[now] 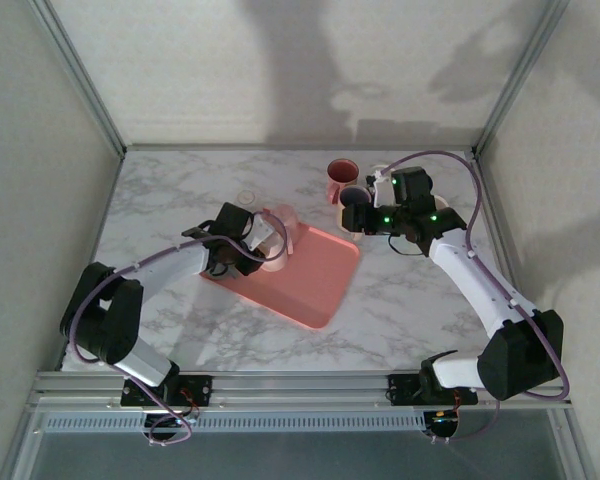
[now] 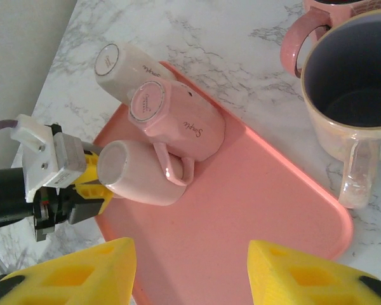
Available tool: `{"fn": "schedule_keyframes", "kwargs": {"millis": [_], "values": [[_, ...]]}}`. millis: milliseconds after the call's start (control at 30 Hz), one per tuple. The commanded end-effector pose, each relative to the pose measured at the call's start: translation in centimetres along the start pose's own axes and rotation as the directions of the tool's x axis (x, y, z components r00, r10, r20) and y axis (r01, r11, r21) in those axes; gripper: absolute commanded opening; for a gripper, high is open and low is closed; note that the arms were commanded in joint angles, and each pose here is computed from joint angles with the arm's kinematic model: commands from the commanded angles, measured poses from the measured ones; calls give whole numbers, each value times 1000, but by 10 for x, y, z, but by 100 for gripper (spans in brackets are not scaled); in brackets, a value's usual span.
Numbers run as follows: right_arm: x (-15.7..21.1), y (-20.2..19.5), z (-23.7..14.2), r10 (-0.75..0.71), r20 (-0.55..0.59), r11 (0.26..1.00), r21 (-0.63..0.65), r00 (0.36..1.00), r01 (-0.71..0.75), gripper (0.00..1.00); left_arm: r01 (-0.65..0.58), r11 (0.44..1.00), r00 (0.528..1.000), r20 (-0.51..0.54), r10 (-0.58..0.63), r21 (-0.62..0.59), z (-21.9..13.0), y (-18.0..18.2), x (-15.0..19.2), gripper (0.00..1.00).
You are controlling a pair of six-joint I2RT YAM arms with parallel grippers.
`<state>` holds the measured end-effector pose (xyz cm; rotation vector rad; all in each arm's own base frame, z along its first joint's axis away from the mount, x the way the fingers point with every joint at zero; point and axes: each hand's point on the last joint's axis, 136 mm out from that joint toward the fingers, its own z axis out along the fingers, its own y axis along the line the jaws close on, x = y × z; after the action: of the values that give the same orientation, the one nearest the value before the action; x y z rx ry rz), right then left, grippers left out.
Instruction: Turn the mug right side up
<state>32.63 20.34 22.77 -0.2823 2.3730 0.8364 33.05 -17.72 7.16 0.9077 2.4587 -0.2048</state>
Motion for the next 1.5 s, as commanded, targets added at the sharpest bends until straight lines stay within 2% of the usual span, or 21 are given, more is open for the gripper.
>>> {"fn": "schedule_keyframes", "kwargs": {"millis": [0, 300, 533, 833, 1000, 1167, 1467], "values": [[3, -2, 4, 16, -10, 1000, -18, 1000, -16, 50, -13, 1000, 1000, 2, 13, -1, 1, 0, -2, 22], [6, -2, 0, 19, -9, 1000, -22, 1000, -20, 49, -30, 999, 999, 34, 29, 18, -14, -5, -8, 0], [9, -2, -1, 27, -9, 999, -28, 1000, -28, 49, -23, 999, 992, 121, 17, 46, -40, -12, -23, 0], [13, -2, 0, 39, -5, 998, -43, 999, -39, 49, 11, 996, 962, 271, -36, 92, -83, -22, -53, 0], [11, 2, -5, 47, 12, 996, -77, 999, -46, 49, 36, 991, 907, 412, -87, 131, -124, -27, -84, 0], [10, 4, -9, 63, 26, 989, -138, 998, -59, 50, 44, 979, 821, 551, -149, 199, -171, -34, -117, 0], [5, 16, -24, 103, 76, 954, -291, 992, -77, 50, 90, 929, 695, 646, -316, 358, -232, -39, -159, 0]]}}
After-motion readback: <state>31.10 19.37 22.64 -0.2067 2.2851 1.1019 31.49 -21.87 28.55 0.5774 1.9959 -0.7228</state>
